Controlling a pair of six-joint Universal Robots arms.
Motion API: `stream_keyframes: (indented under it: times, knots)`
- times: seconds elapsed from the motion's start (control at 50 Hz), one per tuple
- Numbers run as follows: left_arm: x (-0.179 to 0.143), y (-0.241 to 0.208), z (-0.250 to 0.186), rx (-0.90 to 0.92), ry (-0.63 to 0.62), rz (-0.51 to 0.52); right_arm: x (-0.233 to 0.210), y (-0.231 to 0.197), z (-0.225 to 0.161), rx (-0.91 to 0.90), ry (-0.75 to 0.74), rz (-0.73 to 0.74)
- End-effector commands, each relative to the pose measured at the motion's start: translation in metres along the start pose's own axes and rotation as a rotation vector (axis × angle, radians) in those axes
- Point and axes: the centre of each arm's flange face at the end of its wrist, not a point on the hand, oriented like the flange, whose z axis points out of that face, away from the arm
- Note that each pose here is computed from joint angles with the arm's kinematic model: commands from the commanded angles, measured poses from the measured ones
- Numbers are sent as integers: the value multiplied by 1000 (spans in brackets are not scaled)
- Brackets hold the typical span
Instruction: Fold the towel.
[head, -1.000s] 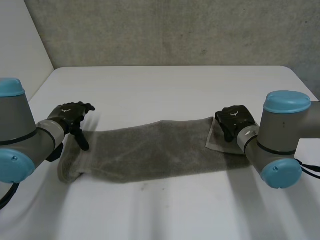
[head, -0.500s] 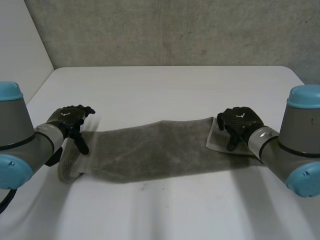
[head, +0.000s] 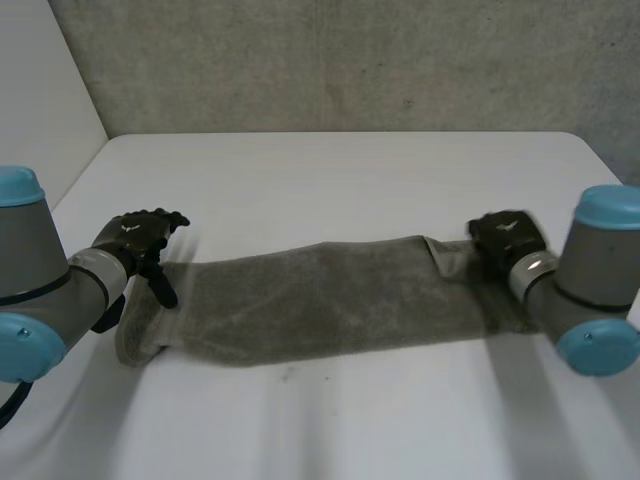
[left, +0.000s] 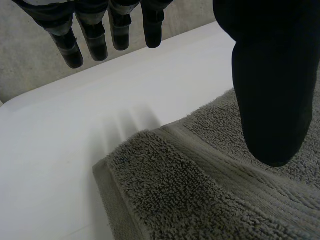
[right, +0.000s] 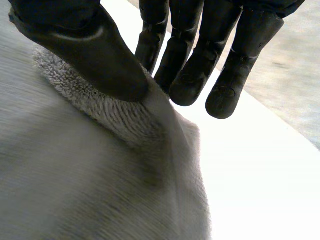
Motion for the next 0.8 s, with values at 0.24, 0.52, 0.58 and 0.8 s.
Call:
stream_keyframes:
  times: [0.24, 0.52, 0.58, 0.8]
  knots:
    - [1, 3, 1, 2, 2, 4, 71, 26, 44, -16, 186, 24]
    - [0, 0, 0, 10, 1, 7, 96, 11, 42, 12, 238, 120]
    - [0, -6, -3, 26, -3, 18, 111, -3, 31, 13, 259, 124]
    - [3, -18, -27, 61, 3, 26, 111, -20, -31, -108, 79, 120]
